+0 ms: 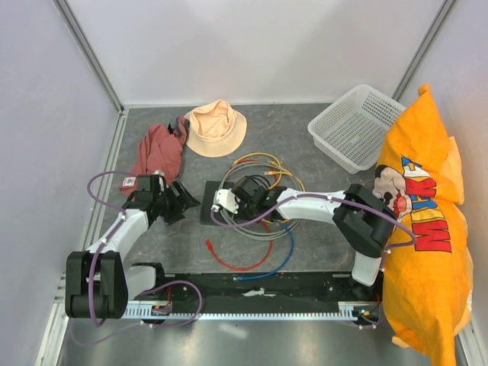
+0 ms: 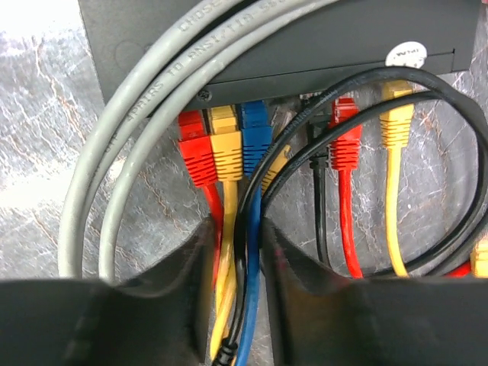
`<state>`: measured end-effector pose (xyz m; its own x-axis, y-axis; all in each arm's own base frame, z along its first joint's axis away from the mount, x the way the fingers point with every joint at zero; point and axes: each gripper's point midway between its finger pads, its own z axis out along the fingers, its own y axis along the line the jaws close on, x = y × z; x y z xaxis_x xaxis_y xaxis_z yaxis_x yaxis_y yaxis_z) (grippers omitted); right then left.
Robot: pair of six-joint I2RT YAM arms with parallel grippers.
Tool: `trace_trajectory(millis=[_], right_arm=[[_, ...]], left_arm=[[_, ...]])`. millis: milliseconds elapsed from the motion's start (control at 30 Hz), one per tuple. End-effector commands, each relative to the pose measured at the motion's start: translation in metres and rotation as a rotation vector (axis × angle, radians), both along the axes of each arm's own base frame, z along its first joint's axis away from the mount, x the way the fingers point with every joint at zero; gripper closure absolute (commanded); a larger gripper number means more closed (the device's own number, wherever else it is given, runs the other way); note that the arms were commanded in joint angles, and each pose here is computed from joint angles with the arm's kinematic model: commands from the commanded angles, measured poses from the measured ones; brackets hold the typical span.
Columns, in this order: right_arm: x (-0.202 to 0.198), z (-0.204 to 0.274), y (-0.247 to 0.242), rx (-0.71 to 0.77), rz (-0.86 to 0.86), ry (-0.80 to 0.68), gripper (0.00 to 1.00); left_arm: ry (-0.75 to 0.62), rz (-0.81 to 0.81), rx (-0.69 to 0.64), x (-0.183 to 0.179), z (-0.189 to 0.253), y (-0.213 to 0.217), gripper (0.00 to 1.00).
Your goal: Pull the plug from the switch port
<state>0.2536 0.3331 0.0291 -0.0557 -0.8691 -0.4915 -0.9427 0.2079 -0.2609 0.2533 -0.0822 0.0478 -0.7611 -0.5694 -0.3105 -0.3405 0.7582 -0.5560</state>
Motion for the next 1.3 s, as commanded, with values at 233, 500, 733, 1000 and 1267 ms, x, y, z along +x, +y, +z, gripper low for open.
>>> trace_trajectory(millis=[233,500,733,1000,1267], right_arm=[[-0.006,0.055,0.043,0.172,0.065,0.068,0.83],[0.009,0.096,0.061,0.300,0.009,0.096,0.85],[0.017,0.109,0.067,0.356,-0.016,0.152,0.85],[0.022,0.106,0.059,0.414,-0.126,0.288,0.85],[0.029,0.078,0.054,0.411,-0.197,0.418,0.83]], left_arm=[[-0.061,-0.033,-0.052,0.010,0.005,-0.009,0.14],[0.013,-0.003,-0.111,-0.006,-0.008,-0.015,0.13],[0.111,0.044,-0.266,-0.016,-0.017,-0.032,0.14],[0.292,0.165,-0.554,-0.009,0.000,-0.049,0.16],[0.223,0.241,-0.652,0.013,0.006,-0.038,0.32]])
